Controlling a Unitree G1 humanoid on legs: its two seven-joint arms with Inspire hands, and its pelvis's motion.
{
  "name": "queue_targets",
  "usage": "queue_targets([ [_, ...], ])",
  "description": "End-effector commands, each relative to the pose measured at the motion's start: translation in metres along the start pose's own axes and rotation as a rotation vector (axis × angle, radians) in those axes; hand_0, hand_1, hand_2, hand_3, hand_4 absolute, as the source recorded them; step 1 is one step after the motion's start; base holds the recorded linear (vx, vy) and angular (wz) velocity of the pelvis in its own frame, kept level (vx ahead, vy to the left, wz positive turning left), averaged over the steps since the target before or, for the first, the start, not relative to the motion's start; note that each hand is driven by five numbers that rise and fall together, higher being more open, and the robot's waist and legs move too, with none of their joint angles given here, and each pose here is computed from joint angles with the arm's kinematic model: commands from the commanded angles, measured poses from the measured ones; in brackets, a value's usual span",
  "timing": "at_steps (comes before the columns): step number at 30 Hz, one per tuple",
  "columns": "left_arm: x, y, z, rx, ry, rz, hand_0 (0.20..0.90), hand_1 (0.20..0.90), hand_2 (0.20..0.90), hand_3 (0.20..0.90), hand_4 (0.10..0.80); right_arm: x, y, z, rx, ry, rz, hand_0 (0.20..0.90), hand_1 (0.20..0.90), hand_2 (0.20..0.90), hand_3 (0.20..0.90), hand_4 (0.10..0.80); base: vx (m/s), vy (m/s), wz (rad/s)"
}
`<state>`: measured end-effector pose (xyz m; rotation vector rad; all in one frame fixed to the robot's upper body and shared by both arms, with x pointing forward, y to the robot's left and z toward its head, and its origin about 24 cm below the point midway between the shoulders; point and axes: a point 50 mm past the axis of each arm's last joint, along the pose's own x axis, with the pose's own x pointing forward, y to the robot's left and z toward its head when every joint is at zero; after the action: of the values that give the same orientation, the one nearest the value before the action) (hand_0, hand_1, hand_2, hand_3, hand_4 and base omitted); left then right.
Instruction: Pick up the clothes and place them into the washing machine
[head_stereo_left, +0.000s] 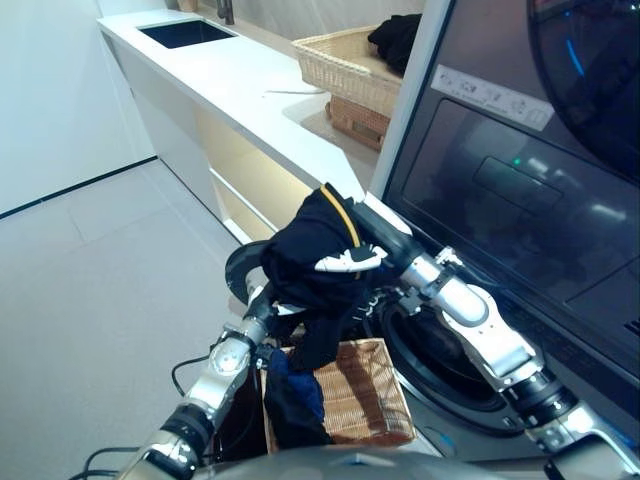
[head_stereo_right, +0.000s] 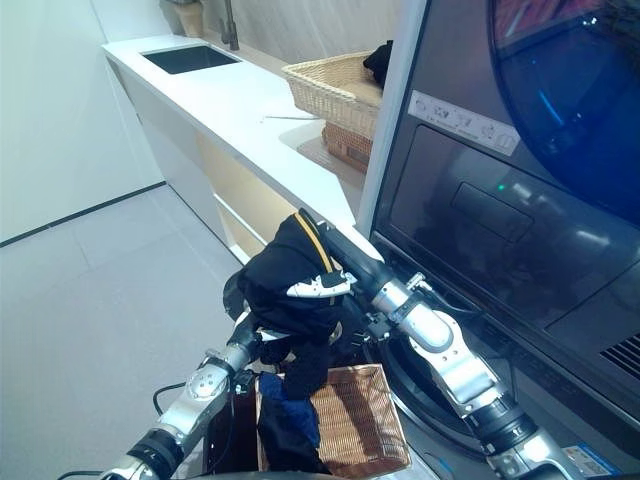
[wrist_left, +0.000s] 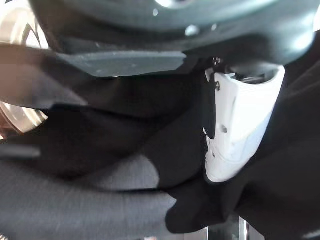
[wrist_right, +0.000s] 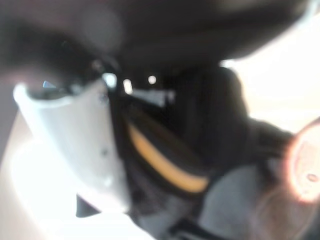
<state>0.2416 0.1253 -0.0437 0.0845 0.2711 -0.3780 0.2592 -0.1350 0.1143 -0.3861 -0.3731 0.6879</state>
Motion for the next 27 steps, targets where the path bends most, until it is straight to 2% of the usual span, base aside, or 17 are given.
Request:
queue_targets([
  [1,0.028,-0.002,0.048,0.043,-0.2,-0.043,0.2,0.2,0.2,0.2,0.3,0.025,-0.027,0.039,0.024,-0.26,-0.133,0.2,0.2,0.2,0.2,0.3,0.0,0.0,0.0],
  [6,0.024,0.013,0.045,0.095,-0.188,0.023,0.2,0.2,0.2,0.2,0.3,0.014,-0.03,0.029,0.048,-0.221,-0.196,0.2,0.2,0.2,0.2,0.3,0.0,0.0,0.0],
  [15,0.003,0.057,0.056,0.133,-0.245,0.207,0.2,0.2,0.2,0.2,0.3,-0.019,-0.035,0.005,0.099,-0.125,-0.39,0.2,0.2,0.2,0.2,0.3,0.0,0.0,0.0],
  [16,0.001,0.061,0.058,0.135,-0.253,0.223,0.2,0.2,0.2,0.2,0.3,-0.022,-0.035,0.003,0.102,-0.117,-0.404,0.233,0.233,0.233,0.233,0.324,0.0,0.0,0.0],
  [17,-0.001,0.064,0.059,0.133,-0.26,0.236,0.2,0.2,0.2,0.2,0.3,-0.023,-0.035,0.002,0.105,-0.112,-0.413,0.348,0.348,0.348,0.348,0.406,0.0,0.0,0.0],
  [18,-0.003,0.068,0.06,0.137,-0.266,0.254,0.2,0.2,0.2,0.2,0.3,-0.026,-0.036,0.0,0.104,-0.103,-0.432,0.532,0.532,0.532,0.532,0.537,0.0,0.0,0.0],
  [19,-0.005,0.071,0.061,0.14,-0.269,0.269,0.2,0.2,0.2,0.2,0.3,-0.029,-0.036,-0.002,0.109,-0.092,-0.447,0.9,0.9,0.9,0.9,0.8,0.001,0.005,-0.05],
  [27,-0.021,0.095,0.077,0.23,-0.318,0.369,0.2,0.2,0.2,0.2,0.3,-0.045,-0.035,-0.014,0.111,-0.029,-0.53,0.9,0.9,0.9,0.9,0.8,0.0,0.001,-0.01],
])
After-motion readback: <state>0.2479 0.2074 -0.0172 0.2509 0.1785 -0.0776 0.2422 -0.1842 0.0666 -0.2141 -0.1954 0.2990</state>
